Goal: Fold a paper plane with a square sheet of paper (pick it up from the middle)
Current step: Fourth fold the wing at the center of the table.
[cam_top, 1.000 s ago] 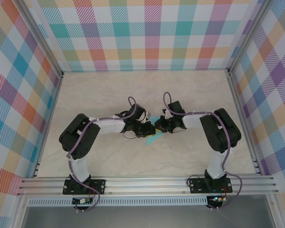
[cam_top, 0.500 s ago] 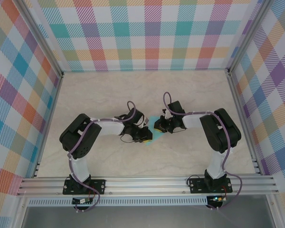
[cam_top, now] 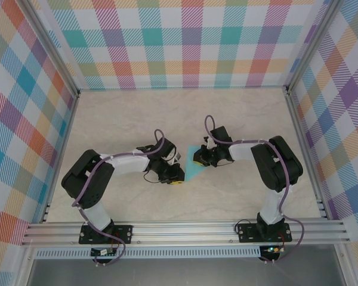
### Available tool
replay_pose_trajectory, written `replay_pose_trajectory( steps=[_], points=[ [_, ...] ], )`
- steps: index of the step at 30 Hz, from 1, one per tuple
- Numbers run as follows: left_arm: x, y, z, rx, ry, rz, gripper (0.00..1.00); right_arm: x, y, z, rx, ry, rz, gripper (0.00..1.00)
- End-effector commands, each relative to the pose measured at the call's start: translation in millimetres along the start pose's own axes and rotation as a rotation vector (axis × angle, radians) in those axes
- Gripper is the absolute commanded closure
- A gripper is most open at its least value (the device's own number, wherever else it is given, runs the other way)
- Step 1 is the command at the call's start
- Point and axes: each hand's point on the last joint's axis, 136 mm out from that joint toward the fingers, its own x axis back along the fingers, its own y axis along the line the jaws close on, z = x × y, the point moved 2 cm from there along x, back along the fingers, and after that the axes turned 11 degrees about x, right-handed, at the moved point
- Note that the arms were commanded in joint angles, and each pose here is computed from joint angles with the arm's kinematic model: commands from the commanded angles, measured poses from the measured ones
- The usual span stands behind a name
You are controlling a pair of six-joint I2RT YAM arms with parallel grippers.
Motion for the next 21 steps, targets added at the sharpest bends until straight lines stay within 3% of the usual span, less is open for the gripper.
replay_pose_trajectory(
  steps=[1, 7, 17, 21],
  points=[
    [20, -25, -25, -0.029, -0.112, 0.02, 0.81, -1, -26, 23, -0.053, 0.071, 0.128, 0.87],
    [1, -49, -55, -0.053, -0.128, 0.069, 0.81, 5, -10, 8, -0.032, 0.042, 0.1, 0.86],
    [-33, -21, -67, -0.004, -0.088, -0.044, 0.85, 24, 17, -10, -0.011, -0.016, 0.073, 0.84],
    [-34, -12, -61, 0.009, -0.079, -0.061, 0.85, 47, 12, -8, -0.019, -0.056, 0.176, 0.78]
  ],
)
